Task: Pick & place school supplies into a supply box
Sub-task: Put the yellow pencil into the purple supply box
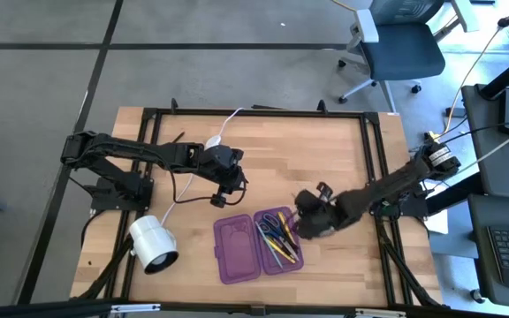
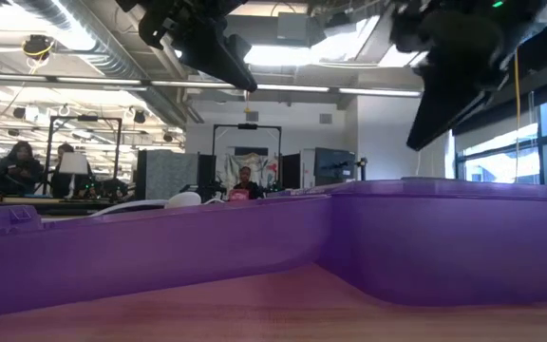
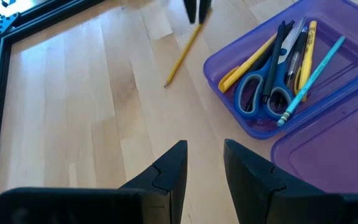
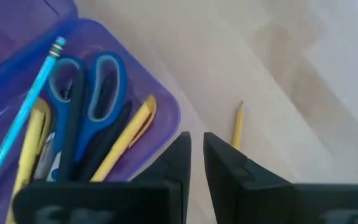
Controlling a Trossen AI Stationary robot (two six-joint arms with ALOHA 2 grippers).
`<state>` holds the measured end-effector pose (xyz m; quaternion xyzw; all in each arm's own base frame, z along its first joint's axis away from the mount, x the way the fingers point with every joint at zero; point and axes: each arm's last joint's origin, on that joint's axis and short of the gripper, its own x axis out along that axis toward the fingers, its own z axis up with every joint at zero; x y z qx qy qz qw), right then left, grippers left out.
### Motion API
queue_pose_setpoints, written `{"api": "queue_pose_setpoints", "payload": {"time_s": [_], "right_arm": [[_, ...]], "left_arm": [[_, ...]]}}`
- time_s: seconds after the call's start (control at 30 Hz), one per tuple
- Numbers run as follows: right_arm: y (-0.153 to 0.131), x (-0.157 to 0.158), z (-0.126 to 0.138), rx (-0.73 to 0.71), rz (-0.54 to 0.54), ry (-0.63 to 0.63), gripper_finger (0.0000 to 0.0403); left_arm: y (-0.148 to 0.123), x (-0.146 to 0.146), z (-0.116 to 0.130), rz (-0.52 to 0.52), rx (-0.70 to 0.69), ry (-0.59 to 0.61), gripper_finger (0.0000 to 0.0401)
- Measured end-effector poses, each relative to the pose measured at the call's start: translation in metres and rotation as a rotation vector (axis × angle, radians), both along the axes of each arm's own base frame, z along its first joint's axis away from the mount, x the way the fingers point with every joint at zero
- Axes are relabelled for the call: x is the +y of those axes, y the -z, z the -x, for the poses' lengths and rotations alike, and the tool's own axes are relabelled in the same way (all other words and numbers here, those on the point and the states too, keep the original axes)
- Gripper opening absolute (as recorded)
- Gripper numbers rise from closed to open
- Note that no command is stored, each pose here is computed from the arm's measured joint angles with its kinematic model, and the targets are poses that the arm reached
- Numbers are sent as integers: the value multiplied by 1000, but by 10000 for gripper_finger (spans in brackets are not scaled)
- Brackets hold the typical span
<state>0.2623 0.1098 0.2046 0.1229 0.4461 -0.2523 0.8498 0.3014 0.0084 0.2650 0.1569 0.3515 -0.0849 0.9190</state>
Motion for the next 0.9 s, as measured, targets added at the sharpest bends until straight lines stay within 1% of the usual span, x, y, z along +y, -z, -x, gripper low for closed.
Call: {"api": "queue_pose_setpoints", "payload": {"time_s": [0.07, 0.2, 0.43, 0.6, 0.67, 0.73, 0.9], "right_arm": [[-2, 14, 8, -43, 65, -12, 49], [-3, 42, 26, -126, 123, -33, 49], [-2, 72, 57, -233, 135, -18, 49], [-3, 86, 73, -289, 141, -44, 55], [-3, 91, 79, -321, 143, -52, 72], [-3, 95, 83, -332, 140, -64, 99], [3, 102, 94, -313, 155, -83, 188]], "left_arm": [[0, 0, 0, 0, -1, 0, 98], [0, 0, 0, 2, 0, -1, 98], [0, 0, 0, 1, -2, -1, 98], [-1, 0, -1, 2, -17, -2, 98], [-2, 0, -2, 1, -30, -2, 98], [-2, 0, -2, 1, -33, -2, 98], [-4, 0, -3, 1, -53, -2, 98]]}}
